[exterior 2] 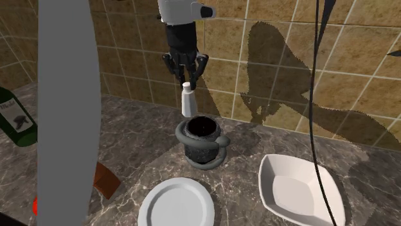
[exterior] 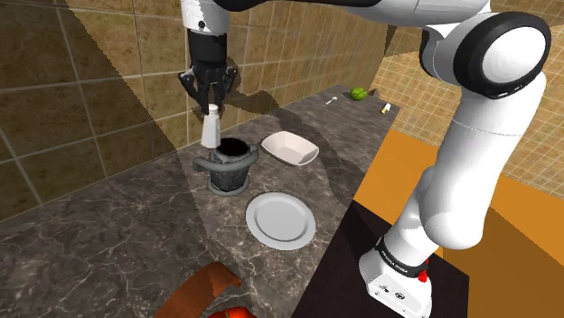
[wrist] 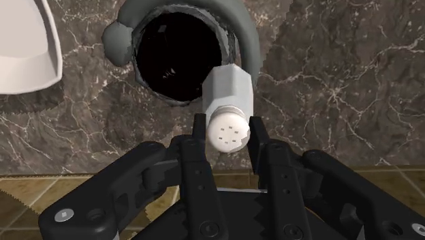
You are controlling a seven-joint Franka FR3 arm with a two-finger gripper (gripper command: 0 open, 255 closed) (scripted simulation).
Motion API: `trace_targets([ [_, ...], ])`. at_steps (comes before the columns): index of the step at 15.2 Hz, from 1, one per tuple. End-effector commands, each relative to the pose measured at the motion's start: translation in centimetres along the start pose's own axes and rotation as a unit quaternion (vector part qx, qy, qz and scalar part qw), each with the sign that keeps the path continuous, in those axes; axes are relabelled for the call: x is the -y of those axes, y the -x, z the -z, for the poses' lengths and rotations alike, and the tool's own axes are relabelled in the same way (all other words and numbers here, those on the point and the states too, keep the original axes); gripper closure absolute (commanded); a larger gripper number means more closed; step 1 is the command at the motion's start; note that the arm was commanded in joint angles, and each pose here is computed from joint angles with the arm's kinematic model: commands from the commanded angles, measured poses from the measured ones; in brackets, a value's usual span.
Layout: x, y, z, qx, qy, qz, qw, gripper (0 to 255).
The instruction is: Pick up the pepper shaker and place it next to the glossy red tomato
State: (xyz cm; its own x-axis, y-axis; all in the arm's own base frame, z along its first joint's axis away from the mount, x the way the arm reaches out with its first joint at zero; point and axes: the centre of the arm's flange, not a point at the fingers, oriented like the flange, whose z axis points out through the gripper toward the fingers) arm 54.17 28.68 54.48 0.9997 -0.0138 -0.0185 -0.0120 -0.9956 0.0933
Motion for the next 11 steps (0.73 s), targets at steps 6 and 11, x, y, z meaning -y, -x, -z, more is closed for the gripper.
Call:
trace_targets([
  [6, 2.7, 8.9, 0.2, 0.0, 0.0, -0.001, 1.0, 255],
  [11, 4.4, 15.2, 0.3, 0.0, 0.0, -0.001, 1.0, 255],
])
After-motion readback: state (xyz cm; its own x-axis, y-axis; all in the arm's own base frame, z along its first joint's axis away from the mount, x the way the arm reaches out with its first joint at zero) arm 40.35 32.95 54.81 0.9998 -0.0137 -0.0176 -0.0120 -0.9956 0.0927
